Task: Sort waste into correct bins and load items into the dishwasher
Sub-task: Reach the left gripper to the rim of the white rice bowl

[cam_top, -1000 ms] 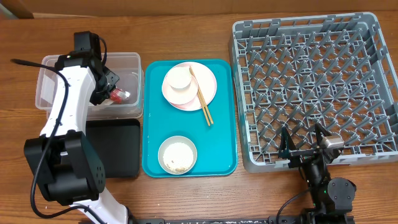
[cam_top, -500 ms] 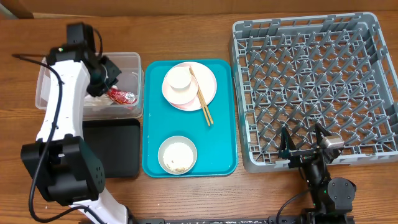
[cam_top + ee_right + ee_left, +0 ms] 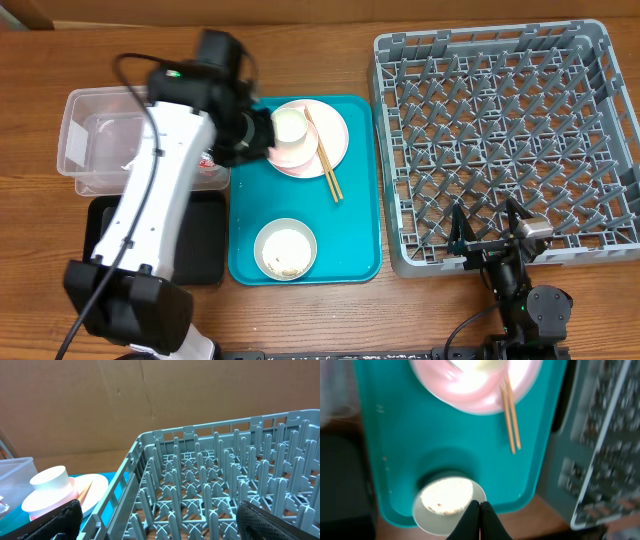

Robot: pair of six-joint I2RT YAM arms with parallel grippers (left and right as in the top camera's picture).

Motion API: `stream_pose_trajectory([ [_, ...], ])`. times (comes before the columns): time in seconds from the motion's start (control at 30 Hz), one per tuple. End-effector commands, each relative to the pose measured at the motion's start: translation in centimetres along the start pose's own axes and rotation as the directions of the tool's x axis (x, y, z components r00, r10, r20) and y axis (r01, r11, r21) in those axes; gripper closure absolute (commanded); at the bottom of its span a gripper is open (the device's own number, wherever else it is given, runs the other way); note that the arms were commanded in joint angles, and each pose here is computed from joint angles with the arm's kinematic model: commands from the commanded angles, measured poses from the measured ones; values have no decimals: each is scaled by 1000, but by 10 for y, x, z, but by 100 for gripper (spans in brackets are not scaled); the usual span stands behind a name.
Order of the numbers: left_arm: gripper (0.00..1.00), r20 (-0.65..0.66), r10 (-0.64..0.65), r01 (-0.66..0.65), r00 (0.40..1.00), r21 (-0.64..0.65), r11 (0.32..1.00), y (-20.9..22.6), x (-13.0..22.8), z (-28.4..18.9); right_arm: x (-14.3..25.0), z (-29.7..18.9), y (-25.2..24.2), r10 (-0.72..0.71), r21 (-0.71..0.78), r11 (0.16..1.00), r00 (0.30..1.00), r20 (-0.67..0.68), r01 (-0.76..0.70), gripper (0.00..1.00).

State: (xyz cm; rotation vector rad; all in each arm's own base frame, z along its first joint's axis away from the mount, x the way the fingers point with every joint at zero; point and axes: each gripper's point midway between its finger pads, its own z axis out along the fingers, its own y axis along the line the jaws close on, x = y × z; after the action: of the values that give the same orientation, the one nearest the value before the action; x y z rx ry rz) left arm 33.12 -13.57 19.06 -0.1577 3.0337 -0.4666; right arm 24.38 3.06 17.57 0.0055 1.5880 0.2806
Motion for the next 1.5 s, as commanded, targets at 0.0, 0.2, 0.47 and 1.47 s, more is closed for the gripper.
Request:
stream_pose_trajectory([
  [0.0, 95, -79, 131, -131, 988, -4, 991, -24, 33, 18, 2, 0, -1, 1, 4, 1000, 1000, 4, -1, 0],
  [0.2, 80, -178, 273, -290, 945, -77, 954, -42, 81, 59, 2, 0, -1, 1, 4, 1000, 1000, 4, -1, 0],
  [0.47, 75, -215, 326, -354, 921, -107, 929, -48, 113, 99, 2, 0, -1, 1, 4, 1000, 1000, 4, -1, 0],
  [1.47, 75, -206, 177, -230, 962, -271, 935, -10, 121, 122, 2, 0, -1, 1, 4, 1000, 1000, 4, -1, 0],
])
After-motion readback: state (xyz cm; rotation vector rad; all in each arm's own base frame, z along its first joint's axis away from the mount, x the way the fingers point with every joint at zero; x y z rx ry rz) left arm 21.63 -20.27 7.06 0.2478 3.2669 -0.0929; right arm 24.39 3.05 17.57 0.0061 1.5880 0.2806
